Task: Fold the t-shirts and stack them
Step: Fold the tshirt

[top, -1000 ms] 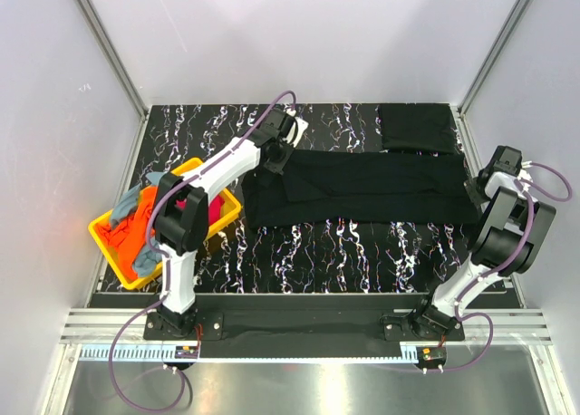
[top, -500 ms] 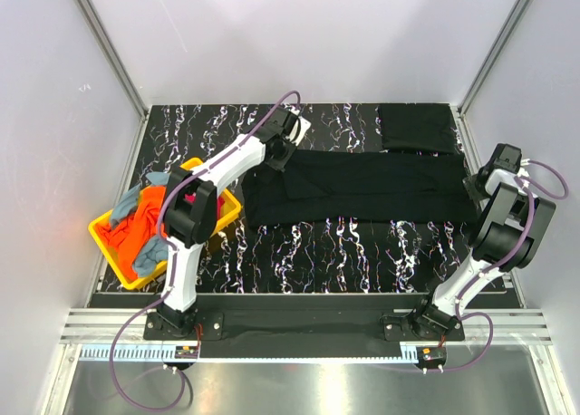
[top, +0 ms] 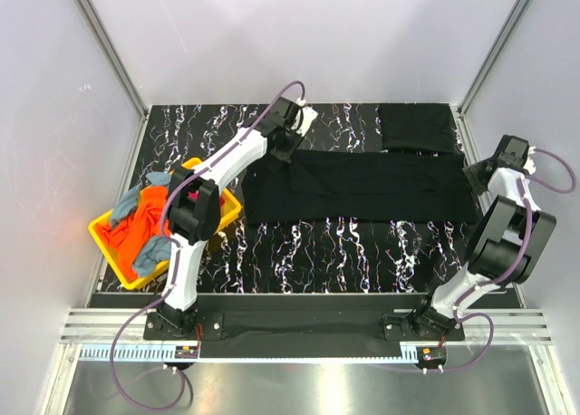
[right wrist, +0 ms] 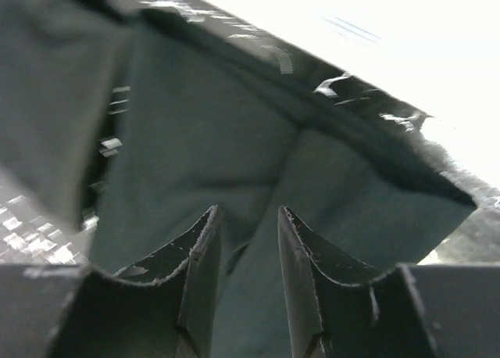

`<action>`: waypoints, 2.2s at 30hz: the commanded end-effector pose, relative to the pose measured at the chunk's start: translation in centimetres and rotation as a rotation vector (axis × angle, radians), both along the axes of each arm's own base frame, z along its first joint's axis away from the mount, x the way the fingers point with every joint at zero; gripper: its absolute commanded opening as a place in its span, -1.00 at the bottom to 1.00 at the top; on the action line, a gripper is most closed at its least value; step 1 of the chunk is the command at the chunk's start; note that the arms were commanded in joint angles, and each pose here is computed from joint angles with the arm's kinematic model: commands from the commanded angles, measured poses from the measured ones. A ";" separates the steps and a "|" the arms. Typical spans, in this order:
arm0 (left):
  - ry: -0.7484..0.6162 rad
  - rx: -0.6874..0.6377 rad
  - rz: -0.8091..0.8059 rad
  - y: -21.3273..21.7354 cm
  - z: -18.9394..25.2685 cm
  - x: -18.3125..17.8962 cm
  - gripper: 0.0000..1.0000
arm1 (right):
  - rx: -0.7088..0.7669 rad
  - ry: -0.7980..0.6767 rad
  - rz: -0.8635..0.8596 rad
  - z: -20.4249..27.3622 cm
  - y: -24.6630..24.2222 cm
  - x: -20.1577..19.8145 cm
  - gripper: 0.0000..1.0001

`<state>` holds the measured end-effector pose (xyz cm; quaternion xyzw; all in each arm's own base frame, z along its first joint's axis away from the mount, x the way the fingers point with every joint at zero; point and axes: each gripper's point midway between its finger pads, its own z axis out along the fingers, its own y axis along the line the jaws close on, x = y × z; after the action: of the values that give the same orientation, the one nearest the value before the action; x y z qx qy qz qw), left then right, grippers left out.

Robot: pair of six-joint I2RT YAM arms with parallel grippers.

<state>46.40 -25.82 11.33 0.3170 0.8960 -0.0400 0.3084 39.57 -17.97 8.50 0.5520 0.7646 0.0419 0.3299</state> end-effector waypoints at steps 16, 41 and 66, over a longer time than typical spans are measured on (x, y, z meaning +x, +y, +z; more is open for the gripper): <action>-0.129 -0.108 -0.235 -6.6 1.3 3.2 -1.00 | -0.043 -0.243 0.380 9.3 10.0 1.9 -0.11; 0.179 -0.367 0.390 6.5 2.5 -6.5 -0.16 | -0.372 -0.279 1.442 2.2 45.9 3.2 -0.07; 0.385 -0.281 0.357 4.6 -6.0 -9.4 -0.26 | -0.468 -0.246 1.546 -1.2 48.9 3.2 -0.83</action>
<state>37.21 -19.68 6.04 0.0823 0.9687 -0.1442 0.1843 41.01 30.05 4.50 -0.2281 0.8939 0.1623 0.3500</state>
